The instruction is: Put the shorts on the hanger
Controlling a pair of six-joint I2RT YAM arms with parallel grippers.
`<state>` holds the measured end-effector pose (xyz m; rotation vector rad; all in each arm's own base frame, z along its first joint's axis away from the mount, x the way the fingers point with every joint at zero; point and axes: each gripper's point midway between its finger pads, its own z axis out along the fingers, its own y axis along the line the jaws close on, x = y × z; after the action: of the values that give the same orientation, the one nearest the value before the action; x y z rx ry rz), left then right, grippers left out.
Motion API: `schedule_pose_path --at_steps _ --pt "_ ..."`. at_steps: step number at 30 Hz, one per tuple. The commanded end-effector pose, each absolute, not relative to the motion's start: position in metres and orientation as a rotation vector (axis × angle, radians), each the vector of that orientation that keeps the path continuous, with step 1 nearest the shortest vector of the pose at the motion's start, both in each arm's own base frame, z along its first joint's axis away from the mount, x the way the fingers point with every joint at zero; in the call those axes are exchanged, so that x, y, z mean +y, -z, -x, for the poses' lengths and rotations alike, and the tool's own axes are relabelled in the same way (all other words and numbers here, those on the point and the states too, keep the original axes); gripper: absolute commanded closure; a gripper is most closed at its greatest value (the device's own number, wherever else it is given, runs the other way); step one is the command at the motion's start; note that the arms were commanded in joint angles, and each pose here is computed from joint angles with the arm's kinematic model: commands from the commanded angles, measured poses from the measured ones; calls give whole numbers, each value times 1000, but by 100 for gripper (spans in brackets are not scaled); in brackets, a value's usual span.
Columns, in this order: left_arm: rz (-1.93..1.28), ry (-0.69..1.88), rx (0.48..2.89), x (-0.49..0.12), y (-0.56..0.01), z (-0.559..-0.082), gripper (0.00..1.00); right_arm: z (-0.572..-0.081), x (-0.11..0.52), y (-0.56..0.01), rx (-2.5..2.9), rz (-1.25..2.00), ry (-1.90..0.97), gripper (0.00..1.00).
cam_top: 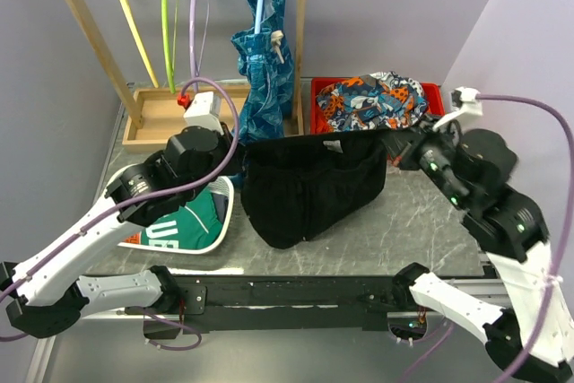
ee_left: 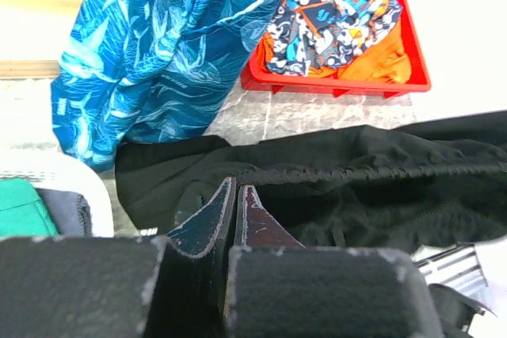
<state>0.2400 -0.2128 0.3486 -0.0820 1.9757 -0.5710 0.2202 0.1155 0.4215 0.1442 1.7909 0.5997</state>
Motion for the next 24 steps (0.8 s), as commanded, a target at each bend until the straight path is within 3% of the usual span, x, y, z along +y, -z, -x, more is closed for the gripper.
schedule_pose_path --at_steps 1,6,11,14,18,19,21,24 --pt "147 373 2028 -178 -318 -242 99 -216 101 -405 1828 -155 -529 100" --pt "163 450 2110 -193 -251 -234 99 -239 107 -245 2109 -268 -396 100" --pt "138 532 2188 -209 -174 -225 95 -234 113 -146 2292 -284 -363 100" --pt "110 535 2236 -213 -152 -219 80 -231 115 -121 2347 -274 -354 97" --pt "105 536 2234 -211 -163 -218 61 -230 117 -115 2350 -274 -363 78" --pt "108 569 2201 -212 -180 -218 52 -230 118 -115 2350 -271 -371 67" --pt "73 613 2183 -212 -198 -212 46 -231 120 -115 2348 -267 -387 55" --pt "0 773 2070 -218 -256 -201 38 -230 129 -122 2341 -241 -446 46"
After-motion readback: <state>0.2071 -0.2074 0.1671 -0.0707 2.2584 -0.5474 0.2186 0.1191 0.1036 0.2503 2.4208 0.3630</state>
